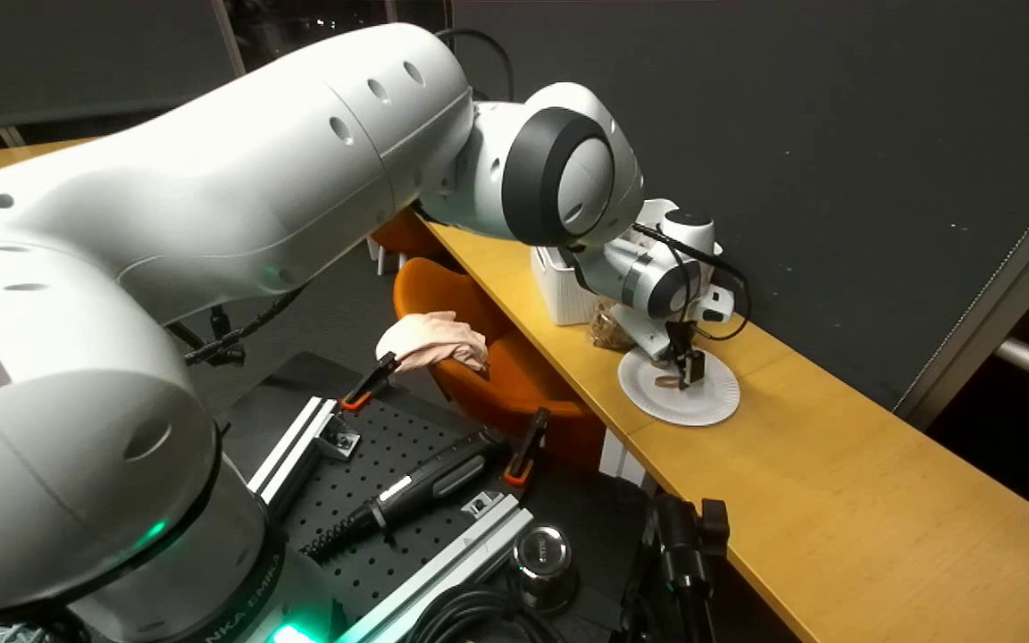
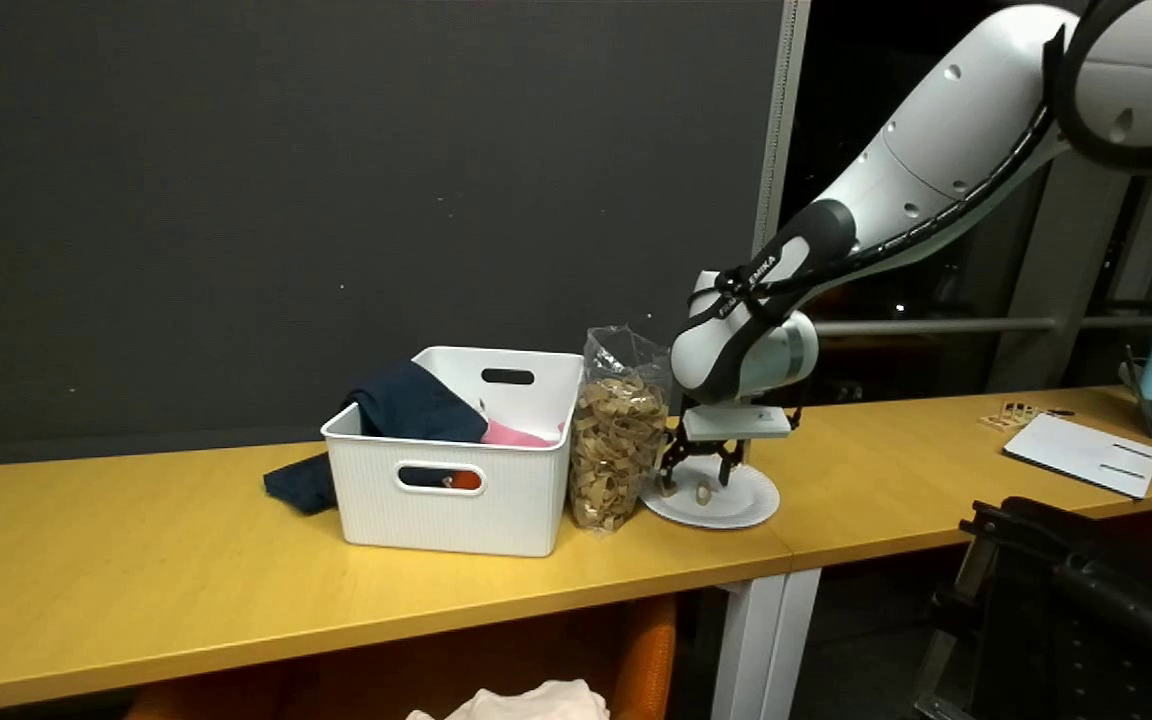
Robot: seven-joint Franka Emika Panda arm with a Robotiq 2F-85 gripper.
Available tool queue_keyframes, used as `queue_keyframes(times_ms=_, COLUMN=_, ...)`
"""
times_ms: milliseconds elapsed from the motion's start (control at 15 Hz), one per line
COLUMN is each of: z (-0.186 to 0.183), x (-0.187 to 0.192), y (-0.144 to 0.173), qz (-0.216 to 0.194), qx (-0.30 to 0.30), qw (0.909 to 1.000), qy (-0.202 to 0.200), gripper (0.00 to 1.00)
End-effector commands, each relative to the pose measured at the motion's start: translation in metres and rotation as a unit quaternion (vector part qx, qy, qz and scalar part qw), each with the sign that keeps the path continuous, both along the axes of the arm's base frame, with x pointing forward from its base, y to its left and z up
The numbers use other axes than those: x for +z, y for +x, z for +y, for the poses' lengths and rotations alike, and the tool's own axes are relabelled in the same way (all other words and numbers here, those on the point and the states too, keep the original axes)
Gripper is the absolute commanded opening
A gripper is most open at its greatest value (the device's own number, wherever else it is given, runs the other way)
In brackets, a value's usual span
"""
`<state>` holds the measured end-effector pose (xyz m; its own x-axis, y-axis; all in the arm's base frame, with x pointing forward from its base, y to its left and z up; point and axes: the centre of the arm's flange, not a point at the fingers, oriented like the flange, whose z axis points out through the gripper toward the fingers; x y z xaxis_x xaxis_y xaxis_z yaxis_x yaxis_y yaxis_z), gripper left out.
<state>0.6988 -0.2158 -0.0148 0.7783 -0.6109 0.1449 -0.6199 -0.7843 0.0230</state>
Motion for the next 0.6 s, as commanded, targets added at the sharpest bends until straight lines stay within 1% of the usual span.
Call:
queue_keyframes(times_ms=0, z=-0.0058, x=-0.0112, y=0.0230, qz=-0.005, qx=-0.006, qw=0.9998, qy=0.016, gripper=1.00)
queue_keyframes(times_ms=467, z=-0.0047, x=-0.0159, y=0.0307, qz=-0.007, qx=-0.003, qw=0.9998, qy=0.018, gripper=1.00)
queue_keyframes(times_ms=533, z=-0.0044, x=-0.0171, y=0.0307, qz=-0.005, qx=-0.003, qw=0.9998, qy=0.019, gripper=0.92)
